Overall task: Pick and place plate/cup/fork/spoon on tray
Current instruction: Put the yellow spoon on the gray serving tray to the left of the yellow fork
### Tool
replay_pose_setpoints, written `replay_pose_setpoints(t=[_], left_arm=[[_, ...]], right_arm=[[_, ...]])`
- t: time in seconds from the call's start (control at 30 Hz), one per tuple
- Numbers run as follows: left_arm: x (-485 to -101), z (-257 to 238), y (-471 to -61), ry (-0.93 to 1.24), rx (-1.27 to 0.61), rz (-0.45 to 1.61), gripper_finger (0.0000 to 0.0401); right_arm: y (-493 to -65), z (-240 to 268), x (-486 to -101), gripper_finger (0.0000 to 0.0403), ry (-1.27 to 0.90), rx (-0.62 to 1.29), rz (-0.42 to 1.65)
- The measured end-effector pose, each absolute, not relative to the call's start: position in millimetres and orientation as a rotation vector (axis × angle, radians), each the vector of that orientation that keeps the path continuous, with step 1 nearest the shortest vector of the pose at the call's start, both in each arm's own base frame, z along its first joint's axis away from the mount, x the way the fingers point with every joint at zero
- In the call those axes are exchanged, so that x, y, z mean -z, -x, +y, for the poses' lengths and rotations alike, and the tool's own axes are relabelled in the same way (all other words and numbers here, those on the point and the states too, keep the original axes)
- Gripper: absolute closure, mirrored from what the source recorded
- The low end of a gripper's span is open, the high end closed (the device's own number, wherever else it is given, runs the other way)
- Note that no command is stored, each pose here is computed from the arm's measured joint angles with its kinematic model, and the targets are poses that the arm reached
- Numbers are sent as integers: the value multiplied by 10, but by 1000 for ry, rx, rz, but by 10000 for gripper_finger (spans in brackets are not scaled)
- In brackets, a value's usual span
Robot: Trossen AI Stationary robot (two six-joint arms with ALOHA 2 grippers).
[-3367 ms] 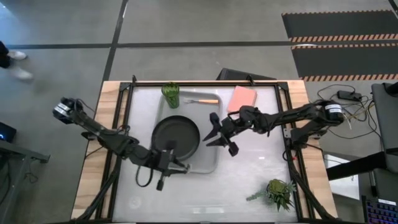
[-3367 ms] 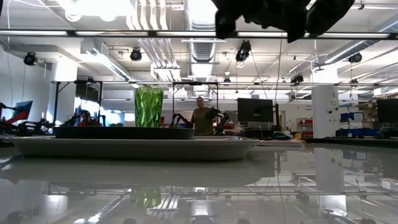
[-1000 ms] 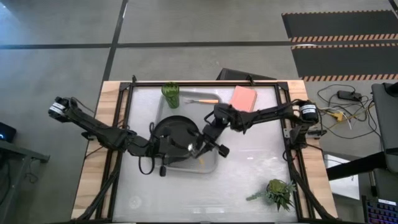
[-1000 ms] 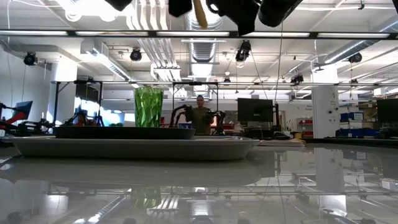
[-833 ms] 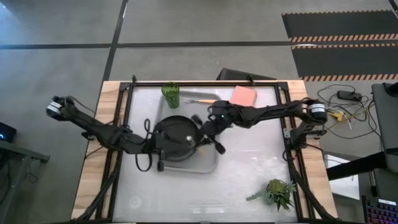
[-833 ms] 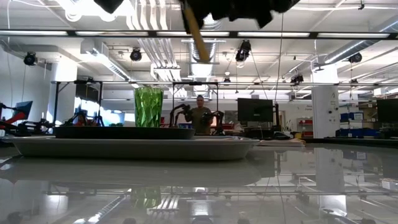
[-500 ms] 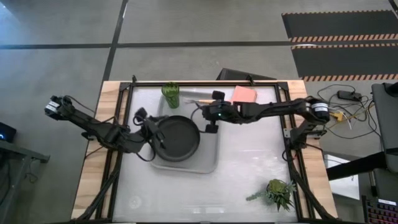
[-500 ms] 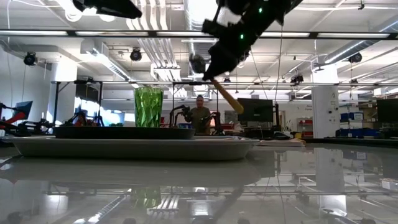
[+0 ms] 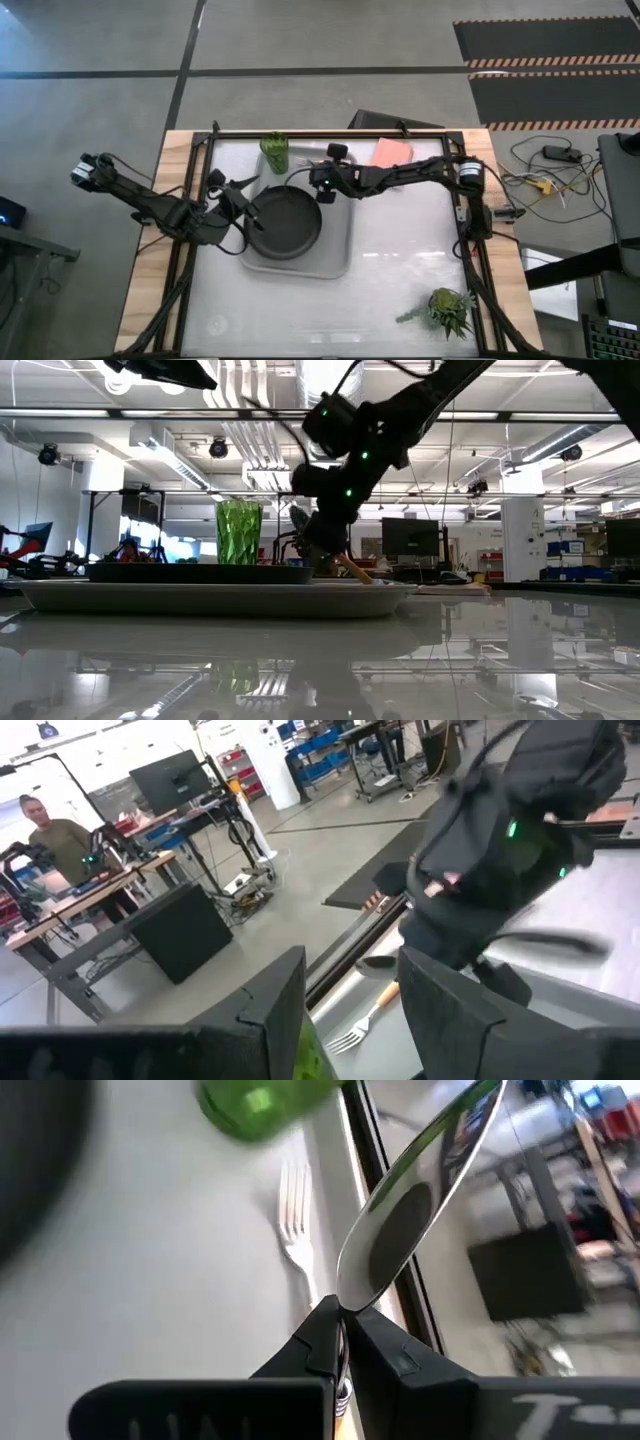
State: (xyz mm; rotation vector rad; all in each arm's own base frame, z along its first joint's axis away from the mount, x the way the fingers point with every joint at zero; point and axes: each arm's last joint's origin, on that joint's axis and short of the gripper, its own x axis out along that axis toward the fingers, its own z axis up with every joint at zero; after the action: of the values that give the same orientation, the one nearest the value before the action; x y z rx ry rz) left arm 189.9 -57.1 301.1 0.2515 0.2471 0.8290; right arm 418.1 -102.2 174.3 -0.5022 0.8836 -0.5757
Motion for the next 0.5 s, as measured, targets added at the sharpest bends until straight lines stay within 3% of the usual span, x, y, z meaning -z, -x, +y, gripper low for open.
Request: replay_pose_setpoints(t=[0.27, 0.5], left_arm=[[-2964, -536, -1818, -260, -828, 258, 259], [-2973, -497, -1733, -214, -831, 227, 259]], right_arm=[[-4311, -1115, -1482, 394, 514, 592, 1008], [-4347, -1111, -1475, 379, 413, 544, 979]])
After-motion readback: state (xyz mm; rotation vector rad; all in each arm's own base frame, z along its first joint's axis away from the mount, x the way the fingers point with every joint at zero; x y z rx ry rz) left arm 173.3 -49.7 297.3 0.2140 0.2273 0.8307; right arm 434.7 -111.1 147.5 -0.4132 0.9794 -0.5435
